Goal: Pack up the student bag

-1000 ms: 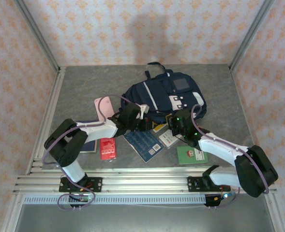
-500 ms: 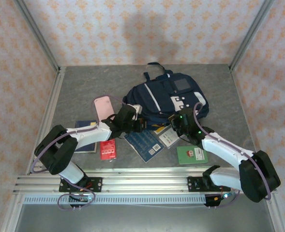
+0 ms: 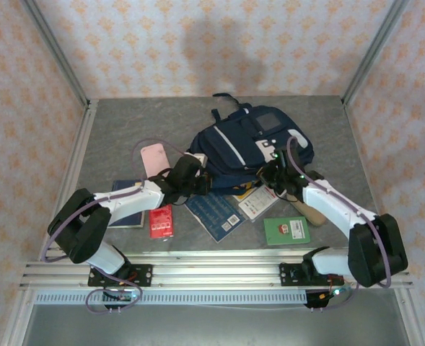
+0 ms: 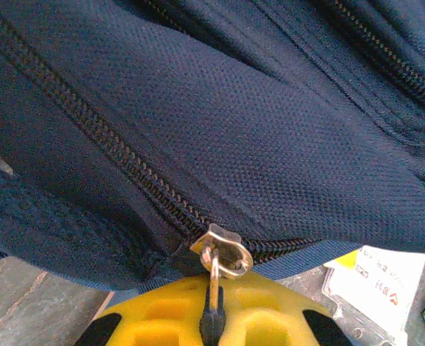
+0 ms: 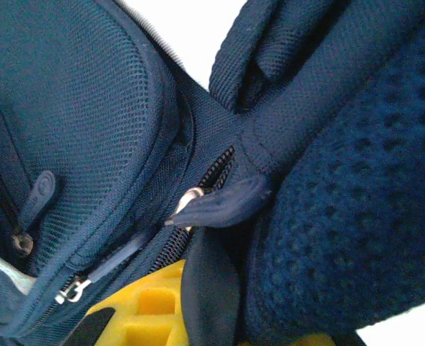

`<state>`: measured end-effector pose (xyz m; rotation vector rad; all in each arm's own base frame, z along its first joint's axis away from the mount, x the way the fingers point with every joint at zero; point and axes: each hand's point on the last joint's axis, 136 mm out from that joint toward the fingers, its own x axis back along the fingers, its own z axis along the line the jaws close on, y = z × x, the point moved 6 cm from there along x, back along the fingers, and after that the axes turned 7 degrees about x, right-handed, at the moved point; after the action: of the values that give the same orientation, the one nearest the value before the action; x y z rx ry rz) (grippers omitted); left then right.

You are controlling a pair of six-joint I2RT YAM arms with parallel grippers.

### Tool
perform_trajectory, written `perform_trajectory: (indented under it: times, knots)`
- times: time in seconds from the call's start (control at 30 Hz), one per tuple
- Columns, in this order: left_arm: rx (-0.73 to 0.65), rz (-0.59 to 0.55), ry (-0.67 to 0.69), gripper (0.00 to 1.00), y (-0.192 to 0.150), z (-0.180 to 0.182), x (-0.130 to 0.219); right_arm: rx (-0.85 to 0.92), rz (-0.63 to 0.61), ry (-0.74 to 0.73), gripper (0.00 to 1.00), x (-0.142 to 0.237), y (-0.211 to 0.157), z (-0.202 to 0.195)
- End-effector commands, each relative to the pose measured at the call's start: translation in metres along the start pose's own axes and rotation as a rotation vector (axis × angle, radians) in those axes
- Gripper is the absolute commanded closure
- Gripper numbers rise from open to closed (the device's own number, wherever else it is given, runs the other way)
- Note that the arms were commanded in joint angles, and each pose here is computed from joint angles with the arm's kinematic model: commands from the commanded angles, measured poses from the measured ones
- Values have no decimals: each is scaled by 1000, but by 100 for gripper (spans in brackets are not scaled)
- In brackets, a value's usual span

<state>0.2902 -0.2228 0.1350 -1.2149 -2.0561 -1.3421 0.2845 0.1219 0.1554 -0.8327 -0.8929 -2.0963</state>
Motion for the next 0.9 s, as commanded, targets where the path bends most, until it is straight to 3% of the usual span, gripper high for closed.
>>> perform_trajectory:
  times: [0.0,0.03,0.07,0.13,0.27,0.43,0.77,0.87]
  knots:
    - [-22,-33,49,100,18,3,14,190,-71,-89,88,11,21,-4]
    - [-30,-15,37,100,20,-2,16,225,-79,-68,71,15,24,2]
    - [-46,4,32,100,21,-6,17,253,-88,-61,61,22,25,6]
    - [-87,16,40,100,23,-14,24,326,-126,-29,51,37,27,15]
    - [-192,9,36,100,26,-31,43,517,-261,40,50,74,28,37]
    - [-258,22,12,100,25,-43,54,976,-404,347,46,99,-6,77]
    - [-292,40,1,100,24,-54,60,1415,-171,555,45,61,-43,108]
    - [-292,40,-5,100,24,-55,61,1481,-187,625,39,51,-50,110]
